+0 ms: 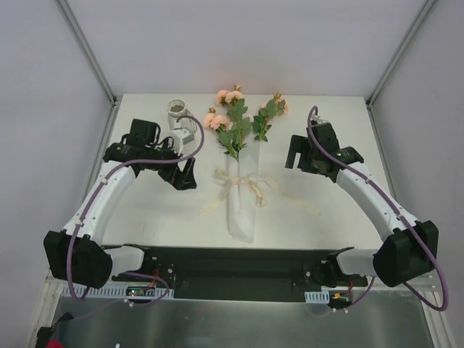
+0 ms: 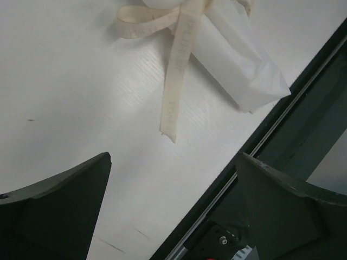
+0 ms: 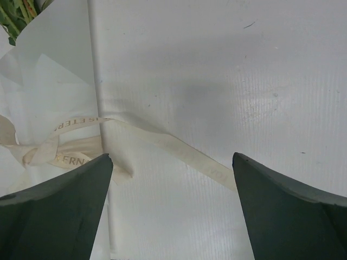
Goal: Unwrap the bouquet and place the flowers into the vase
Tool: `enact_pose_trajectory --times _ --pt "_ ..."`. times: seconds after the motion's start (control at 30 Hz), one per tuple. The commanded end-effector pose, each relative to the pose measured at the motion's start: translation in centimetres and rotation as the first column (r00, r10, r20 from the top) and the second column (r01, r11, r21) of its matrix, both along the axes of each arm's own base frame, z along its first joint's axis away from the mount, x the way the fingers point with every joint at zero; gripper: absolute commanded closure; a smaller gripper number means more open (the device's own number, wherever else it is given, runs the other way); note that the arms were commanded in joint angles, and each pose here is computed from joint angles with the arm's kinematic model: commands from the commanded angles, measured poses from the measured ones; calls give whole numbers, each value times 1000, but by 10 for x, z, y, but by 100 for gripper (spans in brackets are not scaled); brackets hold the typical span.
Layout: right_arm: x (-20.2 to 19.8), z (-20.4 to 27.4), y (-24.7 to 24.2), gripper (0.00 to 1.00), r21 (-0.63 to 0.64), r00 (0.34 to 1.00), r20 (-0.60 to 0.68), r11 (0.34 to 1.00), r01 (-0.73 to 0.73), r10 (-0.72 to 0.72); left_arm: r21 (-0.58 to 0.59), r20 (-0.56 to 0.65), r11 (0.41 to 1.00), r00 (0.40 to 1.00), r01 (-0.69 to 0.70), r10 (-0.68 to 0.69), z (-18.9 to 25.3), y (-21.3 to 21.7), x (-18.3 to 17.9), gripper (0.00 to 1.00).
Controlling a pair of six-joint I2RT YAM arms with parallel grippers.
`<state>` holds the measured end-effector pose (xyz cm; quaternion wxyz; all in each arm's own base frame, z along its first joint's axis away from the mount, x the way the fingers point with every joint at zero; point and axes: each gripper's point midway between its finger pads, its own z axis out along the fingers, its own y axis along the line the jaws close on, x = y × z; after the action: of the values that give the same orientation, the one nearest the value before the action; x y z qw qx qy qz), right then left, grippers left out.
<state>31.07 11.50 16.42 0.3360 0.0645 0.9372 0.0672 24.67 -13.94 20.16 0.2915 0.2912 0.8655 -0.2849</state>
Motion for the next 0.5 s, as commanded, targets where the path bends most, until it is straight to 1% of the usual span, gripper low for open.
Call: enact_pose_trajectory --times 0.0,0.07,0.13,0.17,0.23,0.33,0.47 --pt "-1 -2 0 4 -16 1000 30 1000 7 -6 46 -13 984 985 170 -170 -32 -29 -11 1" --pt "-5 -5 5 4 -38 999 45 999 -23 25 69 -7 976 978 207 -207 -39 -37 -8 1" --pt "-9 -12 5 4 -83 997 42 995 -56 60 83 -36 966 969 246 -244 -51 -48 -6 1" --pt "-12 -14 11 4 -104 995 46 991 -86 91 89 -23 964 968 252 -250 -52 -52 0 1" --pt "-15 -21 7 2 -181 992 47 978 -105 115 93 -43 955 959 282 -279 -63 -62 2 1" --pt "-19 -22 13 1 -221 985 63 964 -145 163 112 -42 940 946 323 -320 -78 -76 5 1" --pt "-24 -29 14 1 -245 976 80 953 -178 203 123 -49 928 936 351 -347 -98 -92 13 1"
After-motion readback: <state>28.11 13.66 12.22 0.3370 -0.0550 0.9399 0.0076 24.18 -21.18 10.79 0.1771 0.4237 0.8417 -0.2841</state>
